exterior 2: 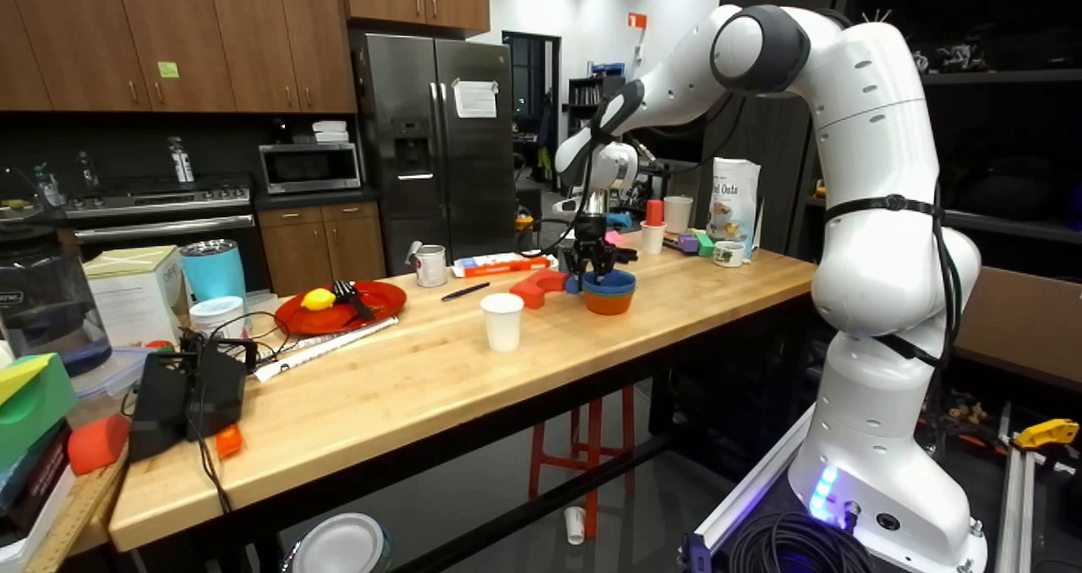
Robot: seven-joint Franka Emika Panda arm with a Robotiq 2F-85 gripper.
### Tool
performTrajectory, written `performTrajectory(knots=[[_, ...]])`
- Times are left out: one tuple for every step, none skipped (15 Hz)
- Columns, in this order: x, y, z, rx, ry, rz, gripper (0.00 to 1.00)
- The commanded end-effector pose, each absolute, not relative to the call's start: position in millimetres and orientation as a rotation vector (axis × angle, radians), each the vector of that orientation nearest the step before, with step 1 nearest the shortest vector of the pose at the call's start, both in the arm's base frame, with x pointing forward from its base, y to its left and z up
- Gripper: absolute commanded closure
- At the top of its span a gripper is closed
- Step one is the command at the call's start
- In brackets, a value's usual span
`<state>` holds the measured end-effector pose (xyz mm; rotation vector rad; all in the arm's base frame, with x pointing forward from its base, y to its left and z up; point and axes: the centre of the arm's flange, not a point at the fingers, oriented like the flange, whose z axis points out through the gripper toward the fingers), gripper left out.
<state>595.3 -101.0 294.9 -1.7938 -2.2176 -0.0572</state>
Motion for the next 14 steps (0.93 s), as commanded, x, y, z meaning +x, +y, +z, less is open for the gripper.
performTrajectory(knots=[[600.7, -104.8, 299.0, -1.795, -2.204, -0.078, 0.89], [600.6, -105.2, 301.9, -1.799, -2.204, -0.083, 0.98], [599.4, -106.2, 303.6, -1.803, -2.207, -0.084, 0.99], [597.5, -107.5, 307.1, -1.807, -2.21, -0.084, 1.0], [595.5, -107.8, 313.6, -1.813, -2.217, -0.088, 0.97], [593.0, -108.7, 317.7, -1.819, -2.223, -0.088, 0.98], [590.2, -109.4, 322.6, -1.827, -2.23, -0.092, 0.98], [586.5, -110.8, 326.7, -1.837, -2.237, -0.096, 0.98], [583.5, -112.3, 329.8, -1.848, -2.24, -0.098, 0.97], [582.0, -113.3, 332.4, -1.858, -2.241, -0.102, 0.97], [579.8, -114.4, 334.5, -1.864, -2.244, -0.106, 0.97], [577.8, -116.5, 336.2, -1.872, -2.244, -0.105, 0.97], [573.8, -119.3, 337.2, -1.883, -2.242, -0.107, 0.97], [569.2, -122.4, 339.3, -1.9, -2.233, -0.113, 0.97]])
